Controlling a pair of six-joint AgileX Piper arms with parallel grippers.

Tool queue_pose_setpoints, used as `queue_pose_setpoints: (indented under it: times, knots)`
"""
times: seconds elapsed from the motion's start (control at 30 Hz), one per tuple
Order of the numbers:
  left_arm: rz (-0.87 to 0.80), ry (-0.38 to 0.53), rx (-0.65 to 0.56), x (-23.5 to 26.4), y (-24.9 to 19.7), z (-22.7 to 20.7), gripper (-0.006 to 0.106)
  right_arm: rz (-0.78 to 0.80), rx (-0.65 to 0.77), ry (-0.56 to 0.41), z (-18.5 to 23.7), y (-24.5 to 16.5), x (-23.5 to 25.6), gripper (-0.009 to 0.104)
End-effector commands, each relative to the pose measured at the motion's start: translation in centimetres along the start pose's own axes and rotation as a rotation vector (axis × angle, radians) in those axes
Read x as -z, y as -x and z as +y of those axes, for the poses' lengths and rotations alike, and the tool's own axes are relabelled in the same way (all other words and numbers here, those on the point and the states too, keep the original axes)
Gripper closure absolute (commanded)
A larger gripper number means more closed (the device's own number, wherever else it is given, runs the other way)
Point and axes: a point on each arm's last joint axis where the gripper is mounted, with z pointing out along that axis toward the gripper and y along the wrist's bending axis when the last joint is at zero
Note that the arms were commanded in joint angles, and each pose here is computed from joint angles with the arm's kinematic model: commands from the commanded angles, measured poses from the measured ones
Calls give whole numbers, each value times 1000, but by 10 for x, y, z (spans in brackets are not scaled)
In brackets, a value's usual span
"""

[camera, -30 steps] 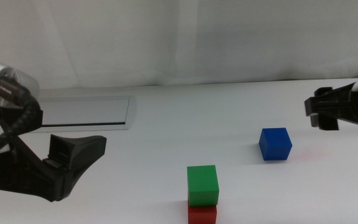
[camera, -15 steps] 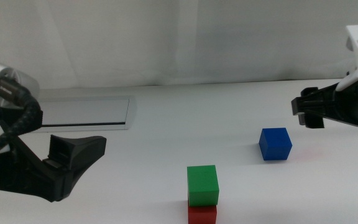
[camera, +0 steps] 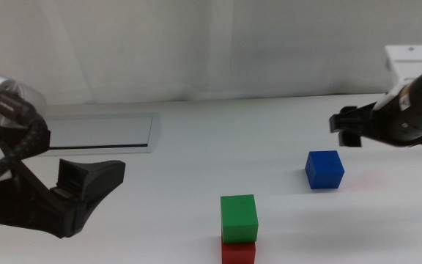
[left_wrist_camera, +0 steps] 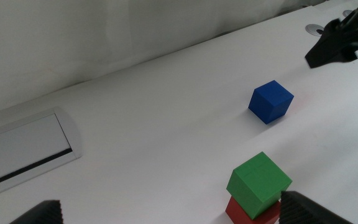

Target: Stack red cubes first, then green, then blue cubes in a specific spot.

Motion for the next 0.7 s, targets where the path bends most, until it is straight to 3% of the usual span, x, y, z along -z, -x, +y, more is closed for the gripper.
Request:
queue_pose_setpoints:
  times: [0.0, 0.67]
  knots:
    - [3, -18, 5, 0, -1, -2, 14, 15, 14, -1, 2, 0, -15, 16]
    - [3, -18, 0, 0, -1, -2, 14, 92, 34, 22, 19, -6, -87, 16]
